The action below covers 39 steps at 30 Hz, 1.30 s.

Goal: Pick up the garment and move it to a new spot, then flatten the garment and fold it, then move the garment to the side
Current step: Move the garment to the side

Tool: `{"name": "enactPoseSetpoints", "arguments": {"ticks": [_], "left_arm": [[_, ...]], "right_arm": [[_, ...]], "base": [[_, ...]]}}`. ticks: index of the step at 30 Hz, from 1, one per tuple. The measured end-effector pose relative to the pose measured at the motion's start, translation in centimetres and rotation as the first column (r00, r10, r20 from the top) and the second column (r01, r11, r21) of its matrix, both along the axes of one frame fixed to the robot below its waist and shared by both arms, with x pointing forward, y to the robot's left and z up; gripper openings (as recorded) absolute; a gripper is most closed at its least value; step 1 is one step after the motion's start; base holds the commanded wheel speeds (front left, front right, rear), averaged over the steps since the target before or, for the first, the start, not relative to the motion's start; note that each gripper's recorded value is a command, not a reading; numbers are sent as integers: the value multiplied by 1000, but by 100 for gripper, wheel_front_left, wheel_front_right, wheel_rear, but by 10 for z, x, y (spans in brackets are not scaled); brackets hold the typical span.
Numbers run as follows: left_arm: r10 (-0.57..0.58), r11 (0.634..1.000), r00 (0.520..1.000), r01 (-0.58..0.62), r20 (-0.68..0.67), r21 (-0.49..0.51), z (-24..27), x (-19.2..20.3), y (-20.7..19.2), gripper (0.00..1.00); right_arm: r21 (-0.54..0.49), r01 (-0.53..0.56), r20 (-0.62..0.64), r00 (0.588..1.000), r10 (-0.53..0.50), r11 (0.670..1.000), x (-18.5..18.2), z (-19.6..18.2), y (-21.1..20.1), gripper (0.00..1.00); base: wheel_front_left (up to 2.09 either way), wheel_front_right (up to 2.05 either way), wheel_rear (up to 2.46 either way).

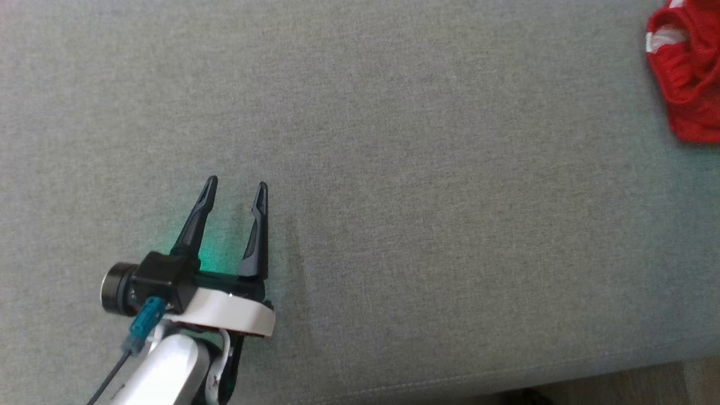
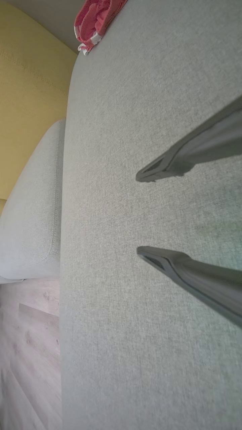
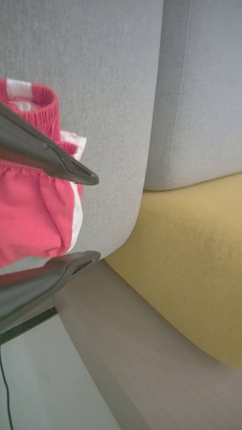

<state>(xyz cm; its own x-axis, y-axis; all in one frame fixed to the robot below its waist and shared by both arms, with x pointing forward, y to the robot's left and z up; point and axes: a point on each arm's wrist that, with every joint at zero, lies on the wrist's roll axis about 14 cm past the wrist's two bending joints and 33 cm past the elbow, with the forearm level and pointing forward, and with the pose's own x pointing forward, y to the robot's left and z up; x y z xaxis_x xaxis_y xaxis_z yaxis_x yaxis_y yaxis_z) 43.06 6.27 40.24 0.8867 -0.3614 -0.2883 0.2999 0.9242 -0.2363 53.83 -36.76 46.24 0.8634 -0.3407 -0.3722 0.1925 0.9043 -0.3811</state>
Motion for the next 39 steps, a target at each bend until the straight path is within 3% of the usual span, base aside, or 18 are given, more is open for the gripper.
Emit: {"name": "enactPoseSetpoints", "arguments": {"ticks": [11, 19, 29, 32, 39], "left_arm": [[85, 996, 993, -84, 84, -13, 35, -6, 22, 100], [191, 981, 976, -191, 105, -11, 47, -36, 55, 100], [314, 949, 944, -315, 106, -2, 50, -100, 92, 100], [345, 938, 933, -346, 103, -5, 49, -118, 101, 100], [375, 927, 924, -374, 81, -17, 44, -136, 108, 100]], "right_arm": [[75, -211, 179, 964, 195, 975, -5, 42, 86, 100], [152, -320, 259, 926, 275, 935, -48, 46, 147, 100], [235, -406, 344, 884, 315, 883, -137, 33, 200, 100], [323, -432, 372, 876, 307, 842, -166, 26, 215, 100], [388, -464, 372, 869, 326, 796, -197, 15, 233, 100]], "base": [[0, 0, 0], [0, 0, 0], [0, 0, 0], [0, 0, 0], [0, 0, 0]]}}
